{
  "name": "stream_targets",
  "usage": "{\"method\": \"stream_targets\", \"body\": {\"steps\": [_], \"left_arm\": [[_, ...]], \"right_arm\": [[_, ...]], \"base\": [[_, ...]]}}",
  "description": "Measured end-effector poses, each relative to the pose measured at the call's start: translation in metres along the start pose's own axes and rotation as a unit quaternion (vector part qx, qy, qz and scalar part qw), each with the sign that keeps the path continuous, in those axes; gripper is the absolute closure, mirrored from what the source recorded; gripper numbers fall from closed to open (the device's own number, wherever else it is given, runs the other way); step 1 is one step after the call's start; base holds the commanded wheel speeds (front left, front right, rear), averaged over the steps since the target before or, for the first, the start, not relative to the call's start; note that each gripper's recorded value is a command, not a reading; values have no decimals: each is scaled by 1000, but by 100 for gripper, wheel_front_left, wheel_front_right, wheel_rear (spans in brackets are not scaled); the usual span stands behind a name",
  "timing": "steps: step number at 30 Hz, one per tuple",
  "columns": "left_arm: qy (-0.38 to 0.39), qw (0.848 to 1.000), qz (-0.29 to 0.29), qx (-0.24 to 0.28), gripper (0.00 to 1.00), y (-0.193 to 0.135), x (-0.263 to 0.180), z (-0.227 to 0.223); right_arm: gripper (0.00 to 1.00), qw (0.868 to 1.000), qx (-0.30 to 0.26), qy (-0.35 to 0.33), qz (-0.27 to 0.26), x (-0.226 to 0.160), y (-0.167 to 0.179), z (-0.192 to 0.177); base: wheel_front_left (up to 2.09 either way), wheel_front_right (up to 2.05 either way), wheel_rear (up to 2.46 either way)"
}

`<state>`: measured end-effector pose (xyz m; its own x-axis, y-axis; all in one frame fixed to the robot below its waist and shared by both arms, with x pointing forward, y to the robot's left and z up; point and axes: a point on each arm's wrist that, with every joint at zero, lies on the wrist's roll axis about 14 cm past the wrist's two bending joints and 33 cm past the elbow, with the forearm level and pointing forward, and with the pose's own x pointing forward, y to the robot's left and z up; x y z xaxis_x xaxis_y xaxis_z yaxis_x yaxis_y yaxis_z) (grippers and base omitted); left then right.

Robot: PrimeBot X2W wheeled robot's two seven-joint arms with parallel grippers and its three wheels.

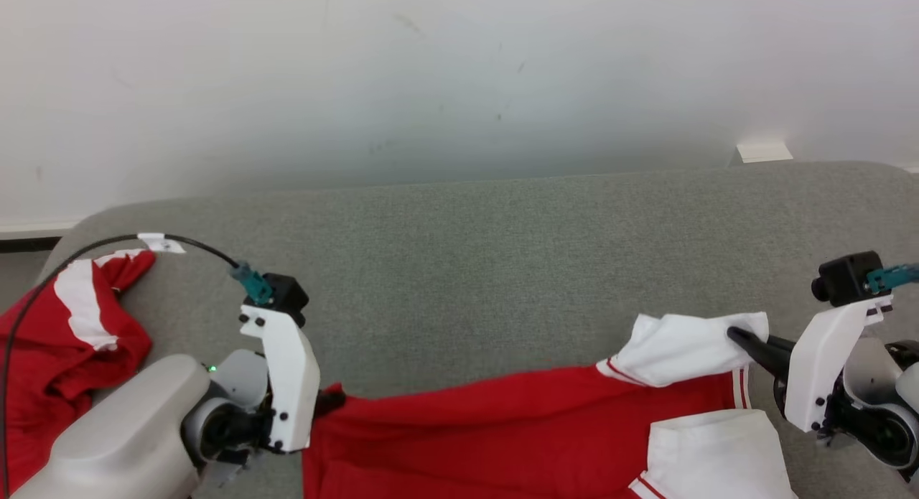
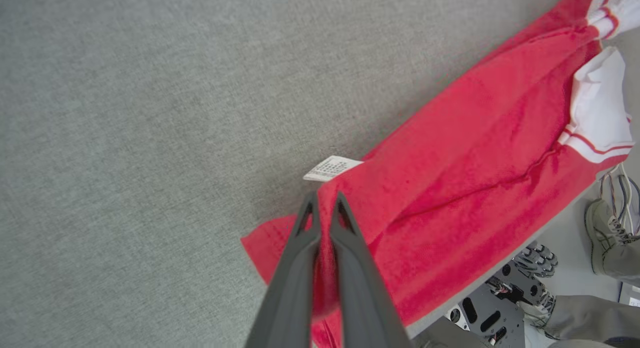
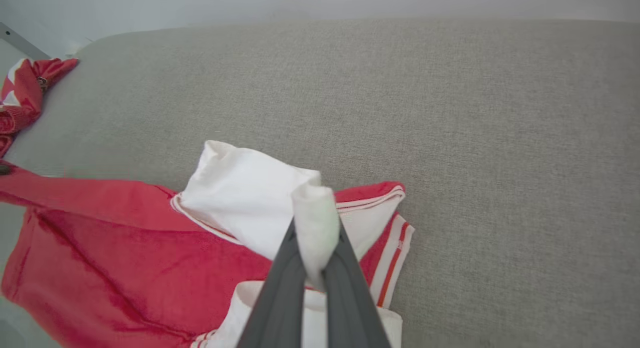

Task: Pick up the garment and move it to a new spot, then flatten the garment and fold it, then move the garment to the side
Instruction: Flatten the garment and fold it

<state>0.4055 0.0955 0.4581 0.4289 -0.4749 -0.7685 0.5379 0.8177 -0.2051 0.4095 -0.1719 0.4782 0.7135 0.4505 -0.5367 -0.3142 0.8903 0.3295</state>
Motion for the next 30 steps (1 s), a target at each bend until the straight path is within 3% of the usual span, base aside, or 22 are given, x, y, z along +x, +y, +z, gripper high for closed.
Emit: {"method": "stream_targets", "body": {"steps": [16, 17, 18, 19, 20, 21, 22, 23, 30], "left_arm": [[69, 998, -2, 5, 100, -1, 2, -40], [71, 997, -2, 4, 100, -1, 3, -42], [75, 997, -4, 5, 100, -2, 3, -44], [78, 997, -5, 5, 96, -3, 4, -47], [83, 997, -6, 5, 82, -5, 5, -49], [86, 996, -7, 5, 59, -5, 5, -51], [89, 996, -6, 5, 2, -5, 5, -53], [92, 996, -5, 4, 0, -4, 5, -54], [82, 997, 0, 5, 0, -5, -1, -50]], "right_arm": [[100, 992, 36, 119, 10, -30, -1, -72], [97, 991, 38, 126, 10, -30, 0, -76], [87, 990, 39, 134, 11, -31, 0, -80], [80, 989, 42, 141, 13, -32, 1, -84], [52, 988, 44, 150, 15, -33, 3, -88], [35, 986, 46, 157, 18, -34, 5, -92], [35, 986, 46, 161, 19, -34, 5, -94], [0, 985, 46, 165, 20, -35, 6, -96], [0, 980, 55, 188, 23, -50, 6, -105]], "base": [[0, 0, 0], [0, 0, 0], [0, 0, 0], [0, 0, 0], [0, 0, 0], [0, 0, 0], [0, 0, 0], [0, 0, 0], [0, 0, 0]]}}
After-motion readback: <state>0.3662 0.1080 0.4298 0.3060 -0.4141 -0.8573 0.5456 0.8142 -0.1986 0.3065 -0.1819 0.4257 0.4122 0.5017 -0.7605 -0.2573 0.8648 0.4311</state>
